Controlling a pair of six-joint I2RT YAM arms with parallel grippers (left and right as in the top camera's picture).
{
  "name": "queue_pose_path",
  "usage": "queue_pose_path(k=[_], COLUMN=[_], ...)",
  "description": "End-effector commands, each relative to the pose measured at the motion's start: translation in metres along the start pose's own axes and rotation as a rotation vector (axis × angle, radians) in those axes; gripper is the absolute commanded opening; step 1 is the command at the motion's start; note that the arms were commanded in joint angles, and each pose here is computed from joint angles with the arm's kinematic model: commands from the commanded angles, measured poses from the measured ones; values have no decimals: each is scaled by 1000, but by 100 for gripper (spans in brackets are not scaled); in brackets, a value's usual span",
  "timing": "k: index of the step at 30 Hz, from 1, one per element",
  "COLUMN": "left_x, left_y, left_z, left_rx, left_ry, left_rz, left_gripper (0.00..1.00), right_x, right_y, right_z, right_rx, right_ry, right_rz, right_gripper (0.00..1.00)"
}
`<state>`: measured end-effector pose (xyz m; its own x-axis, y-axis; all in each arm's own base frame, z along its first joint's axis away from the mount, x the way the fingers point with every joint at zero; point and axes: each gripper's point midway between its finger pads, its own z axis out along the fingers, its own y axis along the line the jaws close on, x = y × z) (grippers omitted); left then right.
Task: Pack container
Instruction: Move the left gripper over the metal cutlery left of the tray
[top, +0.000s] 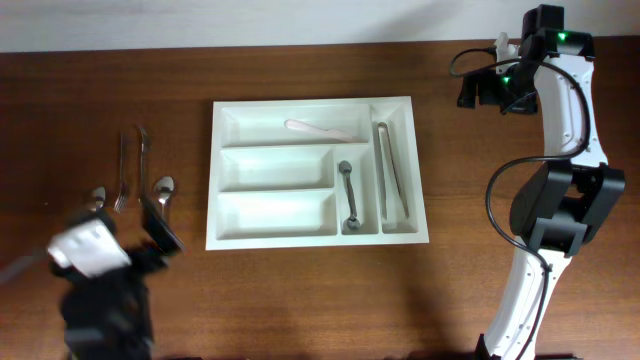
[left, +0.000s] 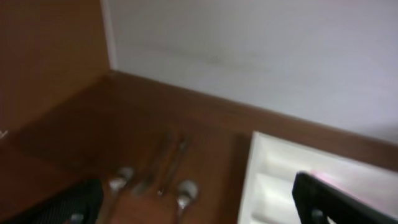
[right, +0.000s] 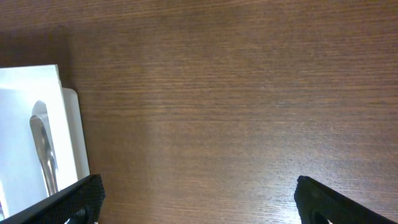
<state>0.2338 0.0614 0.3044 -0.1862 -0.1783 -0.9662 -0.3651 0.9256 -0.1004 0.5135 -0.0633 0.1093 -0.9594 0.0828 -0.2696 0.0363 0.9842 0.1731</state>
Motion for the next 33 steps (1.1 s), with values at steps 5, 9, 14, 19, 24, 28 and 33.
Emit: queue_pose_path(k=[5, 9, 14, 19, 24, 28, 33], left_x=[-29, -4, 47, 96, 146, 179, 206], left_y=[-7, -11, -6, -3, 13, 30, 42], left_z=[68, 101, 122, 141, 158, 167, 175], left_rx=[-117, -137, -161, -138, -165, -196, -180], left_ry=[193, 285, 482, 663, 830, 941, 1018], left_rz=[75, 106, 237, 424, 463, 462, 448], left_gripper=[99, 99, 99, 92, 84, 84, 84], right_x=[-13, -13, -13, -13, -13, -13, -13], right_y=[3, 3, 3, 3, 3, 3, 3], right_z=[-32, -32, -32, -32, -32, -32, -32], right_rx=[8, 8, 8, 8, 8, 8, 8], right_ry=[-76, -76, -76, -76, -76, -76, -76], right_rz=[-3, -3, -3, -3, -3, -3, -3], right_gripper=[99, 99, 99, 99, 99, 99, 99])
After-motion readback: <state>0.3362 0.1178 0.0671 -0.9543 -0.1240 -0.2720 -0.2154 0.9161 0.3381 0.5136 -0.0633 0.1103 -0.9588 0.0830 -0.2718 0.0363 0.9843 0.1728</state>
